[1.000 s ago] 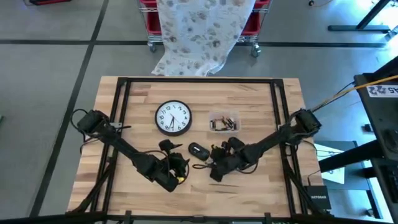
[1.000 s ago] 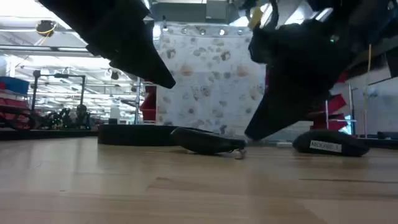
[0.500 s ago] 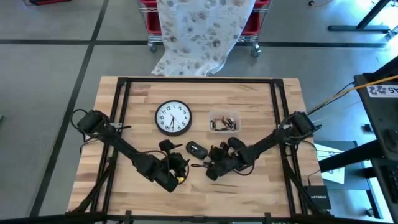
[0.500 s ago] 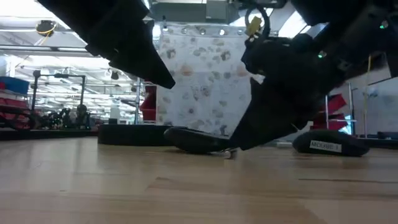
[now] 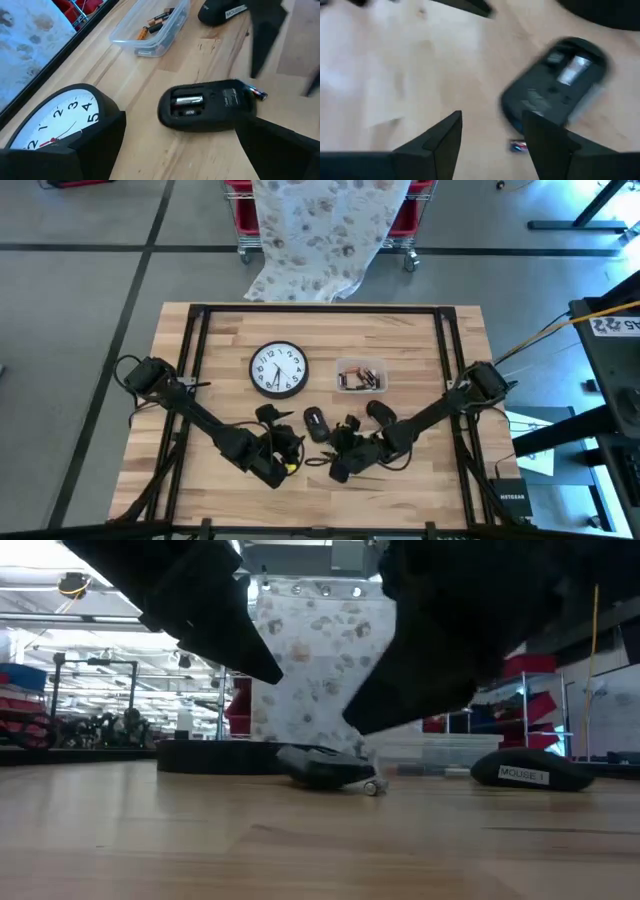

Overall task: Insert battery
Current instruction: Insert the silver battery into the left computer mouse

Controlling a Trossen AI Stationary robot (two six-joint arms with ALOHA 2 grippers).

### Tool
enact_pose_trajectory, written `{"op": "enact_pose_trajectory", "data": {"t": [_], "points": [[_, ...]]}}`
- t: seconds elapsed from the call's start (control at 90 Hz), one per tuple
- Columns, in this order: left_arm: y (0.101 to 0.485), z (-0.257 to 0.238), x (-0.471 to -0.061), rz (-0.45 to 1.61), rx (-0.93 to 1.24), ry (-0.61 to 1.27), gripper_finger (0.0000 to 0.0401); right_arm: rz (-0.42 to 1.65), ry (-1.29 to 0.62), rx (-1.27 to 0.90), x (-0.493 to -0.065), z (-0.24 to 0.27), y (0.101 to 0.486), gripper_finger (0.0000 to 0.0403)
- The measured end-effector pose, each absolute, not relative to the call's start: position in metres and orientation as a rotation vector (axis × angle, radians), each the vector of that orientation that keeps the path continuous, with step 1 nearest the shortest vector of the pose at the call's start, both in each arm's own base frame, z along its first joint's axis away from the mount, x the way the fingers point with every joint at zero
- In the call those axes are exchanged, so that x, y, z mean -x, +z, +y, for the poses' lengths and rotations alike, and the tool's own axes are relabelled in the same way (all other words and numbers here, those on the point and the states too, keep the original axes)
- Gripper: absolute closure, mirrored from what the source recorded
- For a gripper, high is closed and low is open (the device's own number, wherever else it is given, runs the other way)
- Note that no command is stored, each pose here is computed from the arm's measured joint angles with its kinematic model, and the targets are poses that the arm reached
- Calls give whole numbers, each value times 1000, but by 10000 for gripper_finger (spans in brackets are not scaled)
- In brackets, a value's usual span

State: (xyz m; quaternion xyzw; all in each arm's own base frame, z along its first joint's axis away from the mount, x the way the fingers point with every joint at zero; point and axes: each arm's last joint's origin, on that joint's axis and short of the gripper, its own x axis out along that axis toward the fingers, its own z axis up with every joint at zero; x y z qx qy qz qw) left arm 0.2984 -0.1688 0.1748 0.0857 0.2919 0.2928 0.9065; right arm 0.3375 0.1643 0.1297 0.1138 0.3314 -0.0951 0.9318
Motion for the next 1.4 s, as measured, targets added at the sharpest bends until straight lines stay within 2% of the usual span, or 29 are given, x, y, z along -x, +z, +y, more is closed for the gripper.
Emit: {"op": "enact_pose_trajectory", "data": {"t": [0.256,0.556,0.767,0.911,1.033,1.256,1.4], "points": [[174,-169,-298,603,-165,605,47,777,-206,-211,-339,159,99,212],[174,-169,-298,606,-165,603,47,862,-251,-179,-320,170,103,212],[174,-169,-298,605,-164,603,47,859,-218,-97,-295,196,115,212],[174,-169,-298,603,-158,605,47,785,-376,-49,-270,210,116,212],[174,-169,-298,601,-154,607,47,696,-556,-165,-251,213,113,212],[174,-169,-298,602,-156,606,47,692,-683,-231,-211,220,119,212],[174,-168,-299,602,-156,608,47,776,-813,-213,-182,218,124,212]]}}
